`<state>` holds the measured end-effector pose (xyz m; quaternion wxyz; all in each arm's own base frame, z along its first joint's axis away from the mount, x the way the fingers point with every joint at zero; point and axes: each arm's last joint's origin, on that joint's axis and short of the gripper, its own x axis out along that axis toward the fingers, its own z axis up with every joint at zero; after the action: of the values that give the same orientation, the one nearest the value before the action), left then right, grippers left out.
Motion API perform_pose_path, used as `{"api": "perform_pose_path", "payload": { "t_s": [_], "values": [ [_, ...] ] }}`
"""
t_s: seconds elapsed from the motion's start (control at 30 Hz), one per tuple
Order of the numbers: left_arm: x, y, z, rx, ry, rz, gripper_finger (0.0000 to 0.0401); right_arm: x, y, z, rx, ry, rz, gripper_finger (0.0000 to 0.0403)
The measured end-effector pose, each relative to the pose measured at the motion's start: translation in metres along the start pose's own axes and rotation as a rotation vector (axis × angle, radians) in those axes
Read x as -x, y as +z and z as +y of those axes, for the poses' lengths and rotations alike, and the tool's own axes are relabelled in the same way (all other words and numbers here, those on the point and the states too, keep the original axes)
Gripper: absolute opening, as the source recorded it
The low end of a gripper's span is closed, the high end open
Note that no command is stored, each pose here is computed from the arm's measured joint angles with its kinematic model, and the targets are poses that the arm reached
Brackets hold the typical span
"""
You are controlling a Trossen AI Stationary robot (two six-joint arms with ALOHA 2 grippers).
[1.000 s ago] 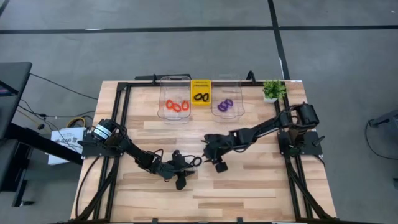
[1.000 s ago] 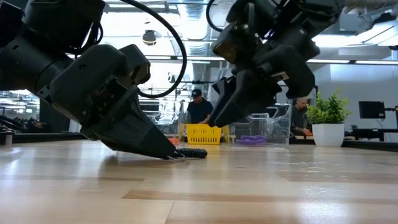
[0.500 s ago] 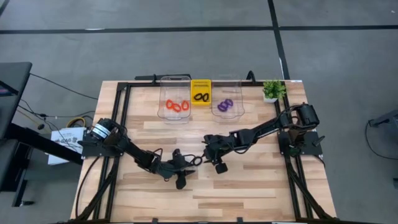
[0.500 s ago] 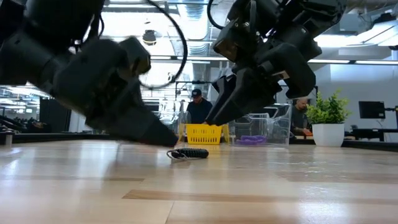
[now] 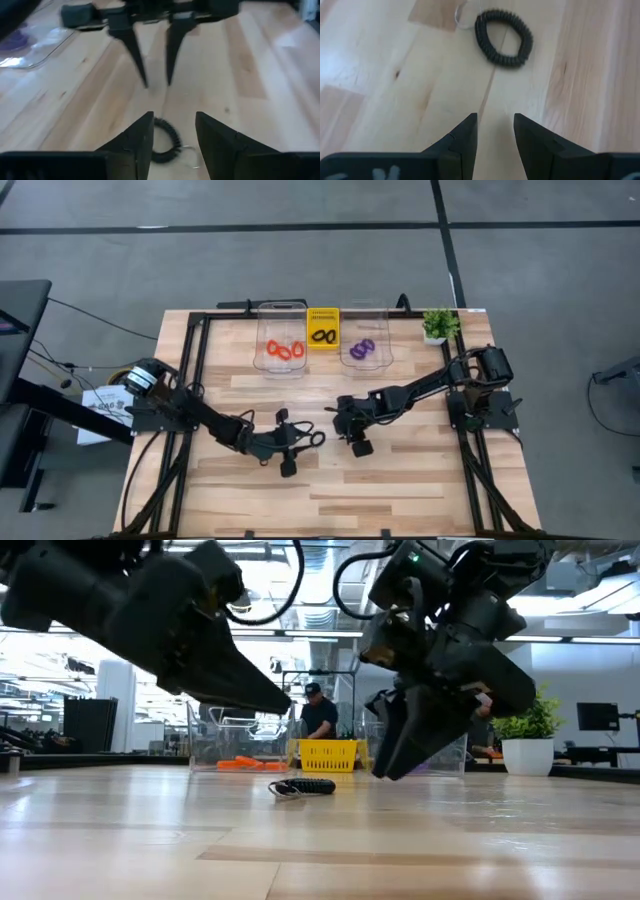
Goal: Sort spring keychains
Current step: Put the black spring keychain into the yellow bin
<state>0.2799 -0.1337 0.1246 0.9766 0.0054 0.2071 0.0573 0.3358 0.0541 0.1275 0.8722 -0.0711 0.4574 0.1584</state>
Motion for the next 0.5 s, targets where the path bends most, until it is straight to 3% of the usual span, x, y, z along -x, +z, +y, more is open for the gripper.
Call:
{"api": "perform_pose_path", "payload": {
  "t_s": [0.4,0.5],
  "values": [
    [-0.026,-0.02,0.027,0.049,0.055,0.109,0.0144,0.008,-0.008,0.002,-0.02,-0.018,0.028,0.0118],
    [-0.028,-0.024,0.026,0.052,0.053,0.122,0.0144,0.018,-0.017,0.007,-0.03,-0.054,-0.032,0.0118]
  ]
}}
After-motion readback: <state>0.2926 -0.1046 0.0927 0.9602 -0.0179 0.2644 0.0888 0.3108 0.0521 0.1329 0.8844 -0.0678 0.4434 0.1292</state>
